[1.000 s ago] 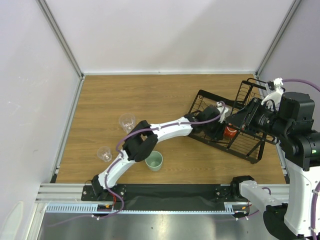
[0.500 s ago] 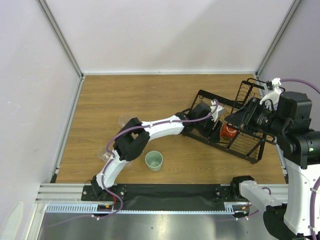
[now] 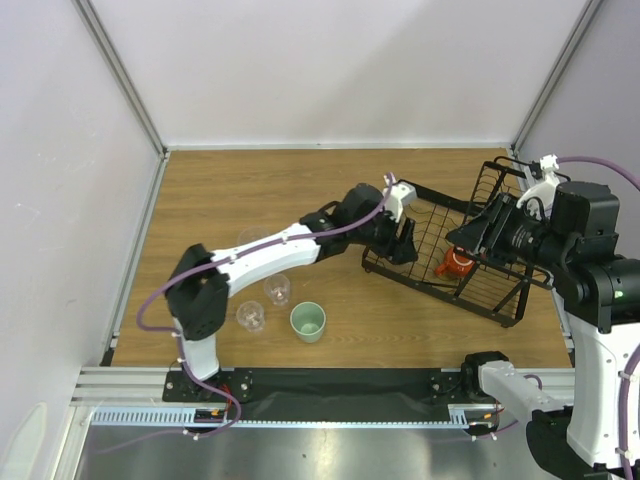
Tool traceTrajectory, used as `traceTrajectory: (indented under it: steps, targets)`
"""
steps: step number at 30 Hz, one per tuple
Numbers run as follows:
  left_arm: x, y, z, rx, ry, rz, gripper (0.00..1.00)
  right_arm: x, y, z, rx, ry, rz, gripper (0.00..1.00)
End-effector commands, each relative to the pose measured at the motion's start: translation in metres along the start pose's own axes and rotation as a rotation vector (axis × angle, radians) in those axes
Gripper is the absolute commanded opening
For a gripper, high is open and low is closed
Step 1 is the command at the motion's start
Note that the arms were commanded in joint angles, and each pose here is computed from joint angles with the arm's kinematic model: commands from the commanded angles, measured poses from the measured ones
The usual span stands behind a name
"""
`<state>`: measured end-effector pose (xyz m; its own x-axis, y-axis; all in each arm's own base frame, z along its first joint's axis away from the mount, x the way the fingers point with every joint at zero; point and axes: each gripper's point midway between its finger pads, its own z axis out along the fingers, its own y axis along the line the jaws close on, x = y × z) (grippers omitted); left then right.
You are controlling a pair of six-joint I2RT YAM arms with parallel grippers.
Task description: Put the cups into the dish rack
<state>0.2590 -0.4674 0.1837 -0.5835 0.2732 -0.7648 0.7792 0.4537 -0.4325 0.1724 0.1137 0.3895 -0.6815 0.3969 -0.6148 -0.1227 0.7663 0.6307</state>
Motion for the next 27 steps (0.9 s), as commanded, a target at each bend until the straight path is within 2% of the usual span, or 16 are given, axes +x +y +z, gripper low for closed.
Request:
traceTrajectory:
  steps: [1, 6, 7, 9, 10, 12, 13, 14, 17, 22, 27]
  targets:
    - [-0.020, 0.000, -0.051, -0.087, -0.047, -0.051, 0.66, 0.001, 0.002, 0.003, -0.021, 0.023, -0.021, 0.35]
    - [0.002, 0.012, -0.112, -0.276, 0.021, -0.172, 0.73, 0.021, -0.007, 0.013, -0.023, 0.149, -0.039, 0.45]
    - [0.003, 0.009, -0.133, -0.298, -0.003, -0.194, 0.82, 0.024, -0.009, 0.015, -0.028, 0.162, -0.043, 0.57]
    - [0.014, 0.012, -0.160, -0.346, 0.000, -0.225, 0.84, 0.037, -0.014, 0.020, -0.041, 0.205, -0.036, 0.75]
    - [0.017, 0.009, -0.181, -0.358, -0.032, -0.259, 0.87, 0.042, -0.018, 0.022, -0.037, 0.223, -0.025, 0.90]
    - [0.031, 0.022, -0.213, -0.446, -0.045, -0.326, 0.95, 0.054, -0.023, 0.026, -0.036, 0.263, 0.006, 1.00]
    - [0.045, 0.028, -0.221, -0.477, -0.036, -0.383, 0.98, 0.057, -0.023, 0.026, -0.040, 0.272, 0.017, 1.00]
    - [0.051, 0.026, -0.243, -0.490, -0.058, -0.412, 0.99, 0.059, -0.022, 0.026, -0.049, 0.272, 0.022, 1.00]
    - [0.076, 0.033, -0.272, -0.556, -0.070, -0.494, 1.00, 0.061, -0.017, 0.024, -0.069, 0.258, 0.033, 1.00]
    - [0.107, 0.039, -0.295, -0.643, -0.028, -0.540, 0.98, 0.074, -0.001, 0.031, -0.128, 0.287, 0.092, 1.00]
    - [0.122, 0.042, -0.300, -0.670, 0.034, -0.536, 0.95, 0.084, 0.020, 0.045, -0.160, 0.292, 0.064, 1.00]
